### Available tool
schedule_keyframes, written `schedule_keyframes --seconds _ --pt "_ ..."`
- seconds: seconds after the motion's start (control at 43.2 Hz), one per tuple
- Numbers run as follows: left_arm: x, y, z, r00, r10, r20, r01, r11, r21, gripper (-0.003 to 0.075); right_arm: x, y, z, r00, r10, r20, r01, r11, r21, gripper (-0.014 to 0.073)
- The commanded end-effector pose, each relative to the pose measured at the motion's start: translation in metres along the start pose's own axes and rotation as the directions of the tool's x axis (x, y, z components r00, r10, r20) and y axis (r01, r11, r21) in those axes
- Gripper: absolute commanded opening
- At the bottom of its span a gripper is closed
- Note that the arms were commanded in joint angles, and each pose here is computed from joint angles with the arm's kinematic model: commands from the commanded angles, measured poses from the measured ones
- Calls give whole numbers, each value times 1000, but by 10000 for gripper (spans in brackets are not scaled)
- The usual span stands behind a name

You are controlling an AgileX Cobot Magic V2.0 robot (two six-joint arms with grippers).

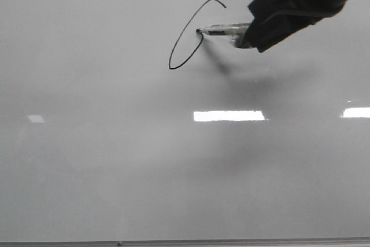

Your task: Write number 6 on whiteboard

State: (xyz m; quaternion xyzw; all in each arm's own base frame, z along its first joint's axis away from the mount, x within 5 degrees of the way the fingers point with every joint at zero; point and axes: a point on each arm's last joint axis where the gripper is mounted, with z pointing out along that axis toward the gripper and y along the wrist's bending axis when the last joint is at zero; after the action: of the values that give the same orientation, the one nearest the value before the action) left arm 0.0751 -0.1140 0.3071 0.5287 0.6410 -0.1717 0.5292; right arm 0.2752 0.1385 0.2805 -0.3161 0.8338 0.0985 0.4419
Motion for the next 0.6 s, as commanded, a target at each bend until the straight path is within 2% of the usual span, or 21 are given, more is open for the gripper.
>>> schedule_keyframes --seconds 0.0,0.093,0.232,0.324,0.394,0.463,0.579 --pt "-14 6 -4 995 -22 98 26 999 -42 -20 -21 10 4 998 -46 42 47 998 -30 -60" --pt "-14 6 -4 995 -22 98 26 999 -42 -20 -21 28 -1 994 -112 13 113 989 -95 -60" --pt "-14 6 -4 995 -22 98 26 999 -42 -20 -16 37 -45 987 -142 78 149 984 -95 -60" --pt "-16 7 -3 996 -10 84 13 999 -40 -20 -6 42 -63 958 -286 38 288 950 -117 -60" --pt "-19 9 1 1000 17 11 -17 1000 -15 -15 0 45 -71 920 -392 2 388 910 -150 -60" --pt "-23 13 11 993 64 -98 -62 998 18 37 1 52 -77 881 -473 12 468 866 -178 -60" --pt "-38 21 30 971 140 -192 -131 989 63 251 -3 71 -87 824 -560 87 565 798 -210 -60"
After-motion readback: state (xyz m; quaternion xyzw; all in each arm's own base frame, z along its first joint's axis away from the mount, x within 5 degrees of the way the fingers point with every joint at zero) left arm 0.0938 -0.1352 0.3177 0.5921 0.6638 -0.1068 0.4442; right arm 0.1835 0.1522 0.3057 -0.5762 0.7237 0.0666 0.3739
